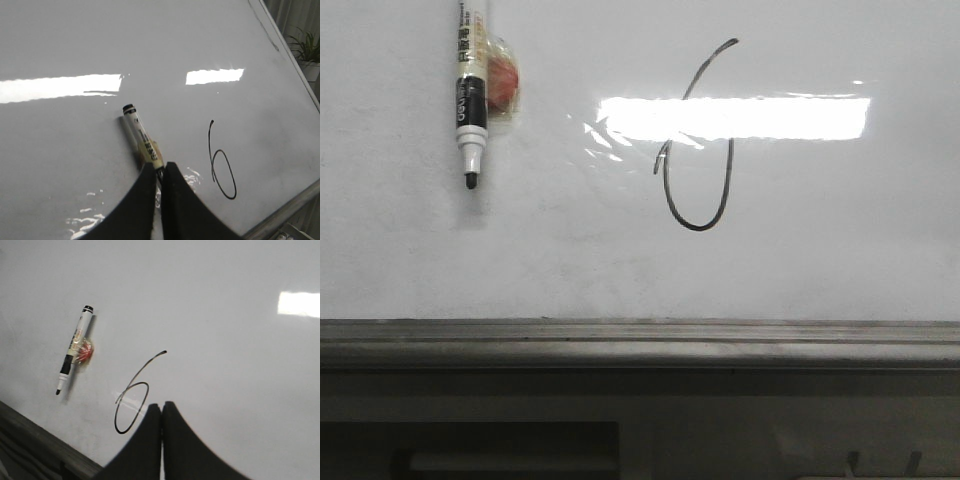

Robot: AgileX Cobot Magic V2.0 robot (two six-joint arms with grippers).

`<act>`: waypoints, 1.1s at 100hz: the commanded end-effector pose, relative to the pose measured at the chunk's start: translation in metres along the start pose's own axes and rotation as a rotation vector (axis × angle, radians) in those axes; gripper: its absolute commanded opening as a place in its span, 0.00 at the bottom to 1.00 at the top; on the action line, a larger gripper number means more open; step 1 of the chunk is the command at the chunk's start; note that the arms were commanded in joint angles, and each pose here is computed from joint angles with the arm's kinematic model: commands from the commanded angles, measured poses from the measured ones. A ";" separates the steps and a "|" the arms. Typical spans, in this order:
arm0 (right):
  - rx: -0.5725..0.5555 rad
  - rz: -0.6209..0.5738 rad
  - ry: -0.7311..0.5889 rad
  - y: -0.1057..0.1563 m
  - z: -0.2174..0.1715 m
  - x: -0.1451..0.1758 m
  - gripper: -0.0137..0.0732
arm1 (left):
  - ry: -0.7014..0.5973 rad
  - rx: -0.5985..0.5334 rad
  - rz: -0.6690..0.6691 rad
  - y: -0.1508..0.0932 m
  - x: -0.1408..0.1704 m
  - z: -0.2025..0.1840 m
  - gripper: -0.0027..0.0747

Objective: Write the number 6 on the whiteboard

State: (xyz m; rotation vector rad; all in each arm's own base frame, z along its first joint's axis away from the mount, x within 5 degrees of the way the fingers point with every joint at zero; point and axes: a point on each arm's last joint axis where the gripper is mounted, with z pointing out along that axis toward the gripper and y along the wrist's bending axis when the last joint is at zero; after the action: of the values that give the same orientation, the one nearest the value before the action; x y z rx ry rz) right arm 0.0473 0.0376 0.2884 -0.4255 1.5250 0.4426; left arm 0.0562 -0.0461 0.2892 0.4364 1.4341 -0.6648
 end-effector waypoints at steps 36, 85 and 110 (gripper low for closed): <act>0.056 -0.002 -0.083 -0.003 -0.012 0.025 0.10 | -0.109 -0.039 -0.012 0.008 0.014 -0.026 0.01; 0.056 -0.002 -0.083 -0.003 -0.012 0.025 0.10 | -0.094 -0.028 -0.157 0.007 0.015 -0.026 0.01; 0.056 -0.002 -0.083 -0.003 -0.012 0.025 0.10 | -0.094 -0.028 -0.157 0.007 0.015 -0.026 0.01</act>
State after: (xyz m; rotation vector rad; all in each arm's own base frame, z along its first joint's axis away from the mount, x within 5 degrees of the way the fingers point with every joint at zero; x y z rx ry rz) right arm 0.0378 0.0328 0.2520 -0.4059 1.4994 0.4342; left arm 0.0435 -0.0257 0.2621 0.2563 1.4184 -0.7677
